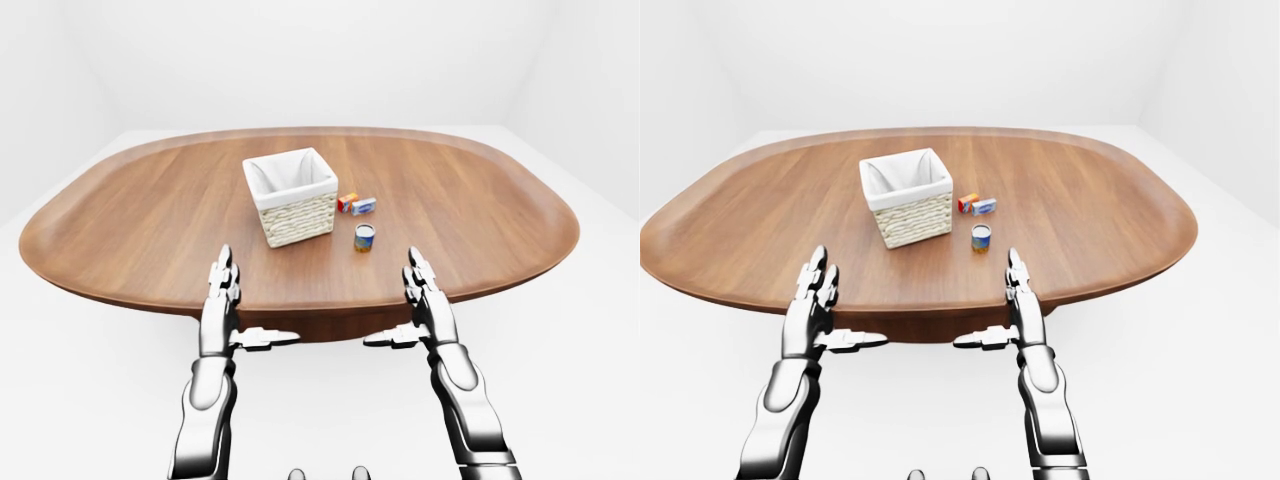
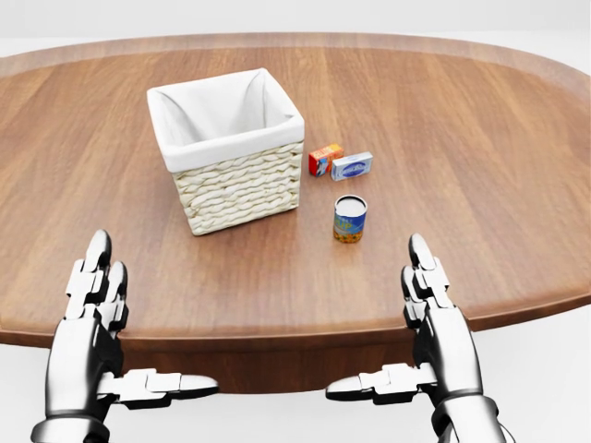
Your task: Pick up the alphabet soup and put it in the basket.
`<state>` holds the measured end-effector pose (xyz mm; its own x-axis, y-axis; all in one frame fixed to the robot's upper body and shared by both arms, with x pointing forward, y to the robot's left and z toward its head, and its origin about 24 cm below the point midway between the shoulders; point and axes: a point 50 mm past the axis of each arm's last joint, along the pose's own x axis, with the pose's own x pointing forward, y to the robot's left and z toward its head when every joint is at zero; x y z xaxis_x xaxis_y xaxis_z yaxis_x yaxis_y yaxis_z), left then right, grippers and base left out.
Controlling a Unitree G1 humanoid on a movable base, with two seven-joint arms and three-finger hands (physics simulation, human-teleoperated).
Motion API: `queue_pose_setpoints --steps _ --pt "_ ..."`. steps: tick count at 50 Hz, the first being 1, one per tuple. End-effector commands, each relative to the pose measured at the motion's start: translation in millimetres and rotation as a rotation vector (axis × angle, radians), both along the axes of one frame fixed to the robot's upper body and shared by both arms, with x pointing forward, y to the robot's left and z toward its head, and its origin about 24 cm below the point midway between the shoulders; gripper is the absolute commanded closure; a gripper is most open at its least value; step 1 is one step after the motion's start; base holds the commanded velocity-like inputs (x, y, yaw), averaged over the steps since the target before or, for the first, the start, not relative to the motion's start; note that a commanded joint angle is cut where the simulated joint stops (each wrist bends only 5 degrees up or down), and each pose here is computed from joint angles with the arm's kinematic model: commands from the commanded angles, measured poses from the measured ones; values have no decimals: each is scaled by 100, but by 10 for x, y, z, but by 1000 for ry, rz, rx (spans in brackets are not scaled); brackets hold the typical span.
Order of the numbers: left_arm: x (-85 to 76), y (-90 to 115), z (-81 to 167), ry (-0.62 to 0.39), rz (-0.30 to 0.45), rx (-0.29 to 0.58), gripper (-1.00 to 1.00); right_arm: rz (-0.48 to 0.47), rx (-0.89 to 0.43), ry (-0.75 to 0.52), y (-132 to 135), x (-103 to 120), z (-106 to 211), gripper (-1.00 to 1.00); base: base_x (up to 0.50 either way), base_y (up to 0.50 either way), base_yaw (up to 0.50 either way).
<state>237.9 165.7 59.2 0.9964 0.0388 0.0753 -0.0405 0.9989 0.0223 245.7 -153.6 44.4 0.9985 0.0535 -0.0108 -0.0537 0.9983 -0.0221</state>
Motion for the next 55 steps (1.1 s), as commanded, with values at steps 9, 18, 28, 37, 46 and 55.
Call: queue_pose_setpoints --steps 9,18,28,37,46,55 --pt "-659 104 624 -236 77 -19 -100 28 11 12 11 -21 0 -100 21 0 0" --pt "-832 160 749 -270 84 -35 -100 45 12 10 27 -39 -1 -100 21 0 0" --pt "-785 158 722 -260 82 -31 -100 49 21 9 13 -46 31 -100 21 0 0" --pt "-763 166 708 -255 88 -18 -100 57 18 10 21 -47 16 -100 22 0 0" --pt "-718 165 677 -242 86 -17 -100 51 11 4 21 -35 5 -100 22 0 0" --pt "-726 166 681 -241 86 -15 -100 51 8 7 25 -29 -6 -100 22 0 0"
